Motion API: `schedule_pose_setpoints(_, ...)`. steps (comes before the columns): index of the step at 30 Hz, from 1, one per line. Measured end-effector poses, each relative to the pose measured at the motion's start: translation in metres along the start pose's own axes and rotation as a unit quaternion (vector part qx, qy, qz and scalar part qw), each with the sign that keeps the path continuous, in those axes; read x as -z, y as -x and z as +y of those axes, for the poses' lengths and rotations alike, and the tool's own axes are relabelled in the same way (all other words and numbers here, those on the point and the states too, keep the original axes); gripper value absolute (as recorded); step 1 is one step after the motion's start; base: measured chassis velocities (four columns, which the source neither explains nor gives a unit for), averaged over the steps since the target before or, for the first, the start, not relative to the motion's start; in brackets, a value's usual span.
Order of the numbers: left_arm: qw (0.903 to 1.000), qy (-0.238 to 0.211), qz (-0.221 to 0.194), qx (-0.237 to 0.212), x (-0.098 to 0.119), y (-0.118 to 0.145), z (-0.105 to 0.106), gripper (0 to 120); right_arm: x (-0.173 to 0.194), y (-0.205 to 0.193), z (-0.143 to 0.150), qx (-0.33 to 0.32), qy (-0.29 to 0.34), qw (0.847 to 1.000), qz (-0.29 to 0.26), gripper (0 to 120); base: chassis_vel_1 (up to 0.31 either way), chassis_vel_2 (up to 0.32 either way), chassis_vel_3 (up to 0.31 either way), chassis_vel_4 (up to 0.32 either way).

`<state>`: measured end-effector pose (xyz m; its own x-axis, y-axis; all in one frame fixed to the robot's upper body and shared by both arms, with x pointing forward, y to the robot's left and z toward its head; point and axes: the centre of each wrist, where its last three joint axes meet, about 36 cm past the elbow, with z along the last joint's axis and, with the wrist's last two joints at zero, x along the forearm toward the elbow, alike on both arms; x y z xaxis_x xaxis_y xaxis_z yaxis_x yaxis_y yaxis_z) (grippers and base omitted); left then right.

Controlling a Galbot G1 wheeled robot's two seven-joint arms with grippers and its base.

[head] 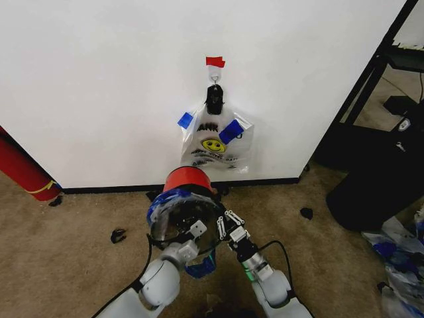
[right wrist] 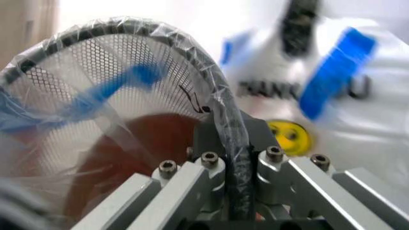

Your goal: Pick up the garbage bag from the wall and place it over the trash bin.

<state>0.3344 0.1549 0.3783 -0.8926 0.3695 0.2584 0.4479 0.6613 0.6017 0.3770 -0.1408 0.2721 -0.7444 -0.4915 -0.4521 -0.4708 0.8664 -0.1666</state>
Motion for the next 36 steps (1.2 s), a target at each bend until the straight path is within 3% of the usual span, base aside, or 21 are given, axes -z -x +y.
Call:
schedule_pose_setpoints(8,0.9956,-0.048,-0.081,0.006,0.023,-0.056,0.017,0,-0.005,0.011,-0.002,-0.093,0.126,0.987,0.023,0,0.000,0.000,0.000,0.000)
schedule_pose_setpoints(10,0.9948,-0.053,-0.086,0.006,0.024,-0.060,0.020,0,-0.005,0.011,-0.003,-0.100,0.135,0.986,0.024,0,0.000,0.000,0.000,0.000)
schedule_pose_setpoints(14,0.9900,-0.086,-0.112,0.010,0.027,-0.091,0.033,1,-0.005,0.014,-0.007,-0.156,0.195,0.968,0.028,0,0.000,0.000,0.000,0.000)
schedule_pose_setpoints(17,0.9904,-0.098,-0.094,0.023,0.029,-0.110,0.037,15,-0.002,0.015,-0.006,-0.175,0.222,0.959,0.025,0,0.000,0.000,0.000,0.000)
schedule_pose_setpoints(25,0.9922,-0.118,-0.030,0.028,0.025,-0.127,0.034,38,0.009,0.011,0.001,-0.199,0.244,0.949,0.019,0,0.000,0.000,0.000,0.000)
schedule_pose_setpoints(29,0.9842,-0.177,0.011,-0.002,0.026,-0.130,0.023,55,0.019,0.007,0.006,-0.205,0.248,0.947,0.013,0,0.000,0.000,0.000,0.000)
schedule_pose_setpoints(32,0.9797,-0.199,0.018,-0.012,0.027,-0.130,0.020,64,0.022,0.006,0.007,-0.206,0.248,0.947,0.010,0,0.000,0.000,0.000,0.000)
schedule_pose_setpoints(34,0.9706,-0.238,0.022,-0.031,0.028,-0.126,0.016,75,0.026,0.004,0.013,-0.206,0.248,0.947,0.007,0,0.000,0.000,0.000,0.000)
schedule_pose_setpoints(36,0.9688,-0.244,0.023,-0.034,0.027,-0.124,0.015,79,0.027,0.004,0.014,-0.205,0.248,0.947,0.005,0,0.000,0.000,0.000,0.000)
